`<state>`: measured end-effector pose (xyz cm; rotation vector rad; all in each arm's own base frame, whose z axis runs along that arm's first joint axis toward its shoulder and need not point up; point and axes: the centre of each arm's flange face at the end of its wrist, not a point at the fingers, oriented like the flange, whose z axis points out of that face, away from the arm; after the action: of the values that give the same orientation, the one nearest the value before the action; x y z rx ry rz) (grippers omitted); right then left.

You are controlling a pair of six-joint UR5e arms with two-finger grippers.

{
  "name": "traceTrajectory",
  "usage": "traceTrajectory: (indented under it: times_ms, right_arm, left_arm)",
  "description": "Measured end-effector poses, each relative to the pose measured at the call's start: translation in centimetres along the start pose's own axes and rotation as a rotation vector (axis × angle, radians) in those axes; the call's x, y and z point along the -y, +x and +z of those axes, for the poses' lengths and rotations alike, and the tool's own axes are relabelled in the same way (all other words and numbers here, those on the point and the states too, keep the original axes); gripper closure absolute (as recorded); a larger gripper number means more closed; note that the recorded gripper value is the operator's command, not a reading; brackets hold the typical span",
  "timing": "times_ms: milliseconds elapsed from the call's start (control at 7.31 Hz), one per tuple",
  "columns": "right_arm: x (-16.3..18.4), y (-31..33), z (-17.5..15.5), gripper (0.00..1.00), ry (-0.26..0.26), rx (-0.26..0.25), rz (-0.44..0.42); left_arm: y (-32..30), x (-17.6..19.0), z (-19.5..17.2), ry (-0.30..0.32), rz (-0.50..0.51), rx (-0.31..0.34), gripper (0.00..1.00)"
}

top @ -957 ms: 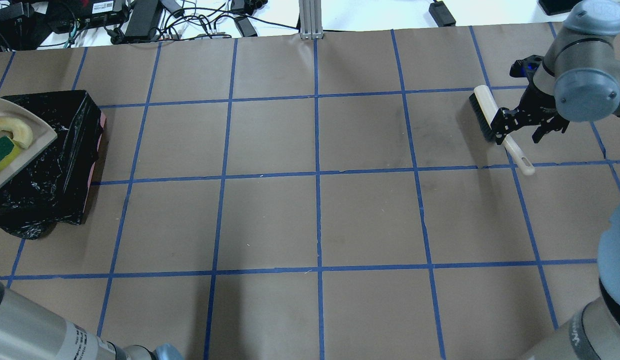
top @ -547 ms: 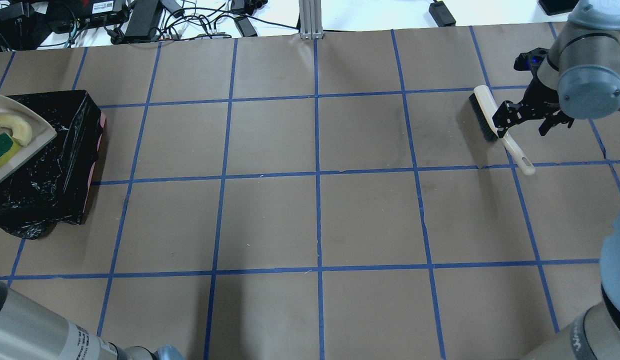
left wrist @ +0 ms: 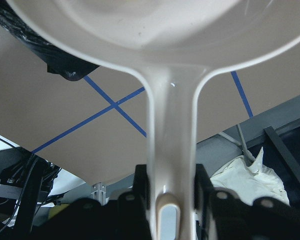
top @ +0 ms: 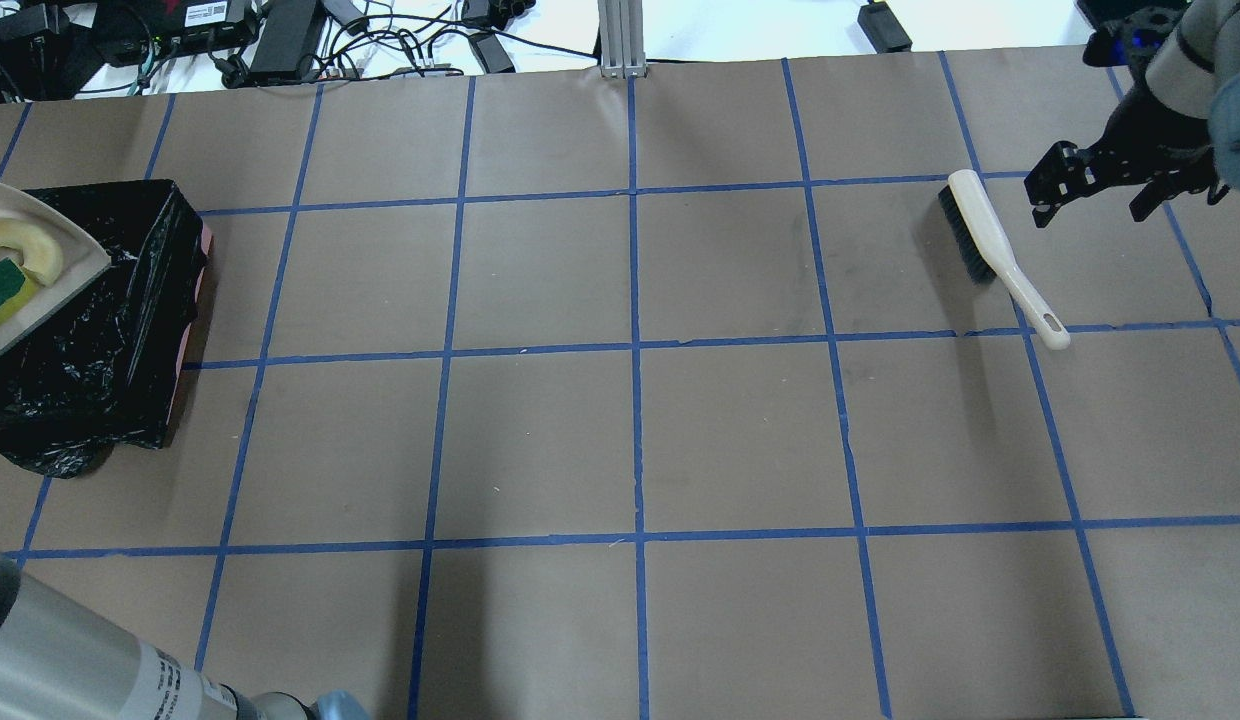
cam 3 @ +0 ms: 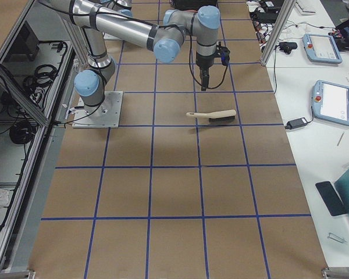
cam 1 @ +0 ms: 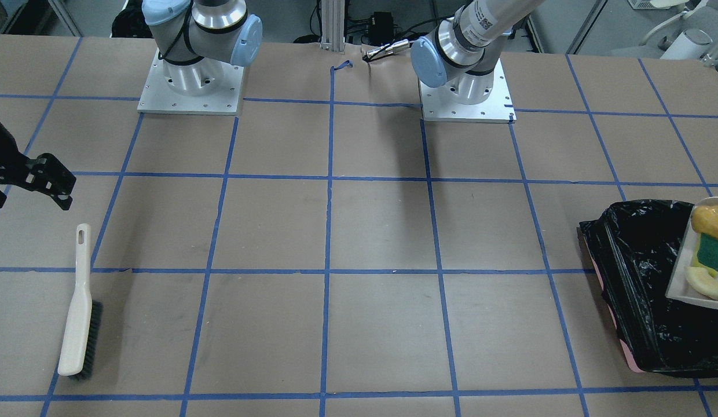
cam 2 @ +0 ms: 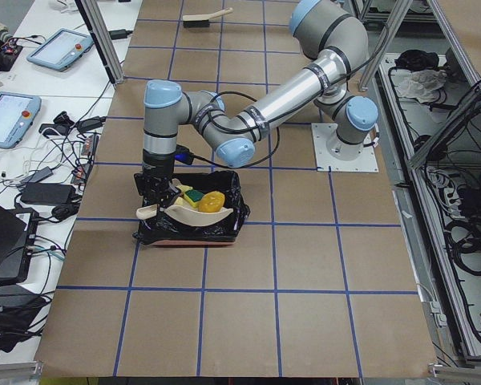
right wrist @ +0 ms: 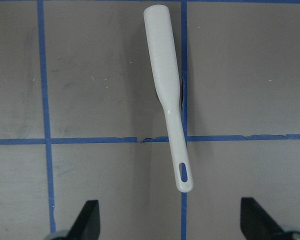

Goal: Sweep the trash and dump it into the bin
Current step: 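Tip the dustpan into the bin while the right gripper releases the brush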

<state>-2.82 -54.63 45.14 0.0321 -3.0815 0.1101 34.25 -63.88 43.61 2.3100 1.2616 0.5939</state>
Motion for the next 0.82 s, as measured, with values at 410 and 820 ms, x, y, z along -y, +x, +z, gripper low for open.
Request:
traceTrajectory:
  times_ms: [410, 820]
  right_arm:
    - [0.2, -9.2, -3.6, 0.00, 0.026, 0.004, -0.044]
    - [-0.7, -15.7, -3.0, 0.00, -0.005, 0.020, -0.108]
  left_arm:
    - [-0.8, 0.2, -0.8, -0.034, 0.005, -0.011, 0.92]
    - [-1.4, 0.7, -1.4, -0.051, 0.009, -0.014, 0.92]
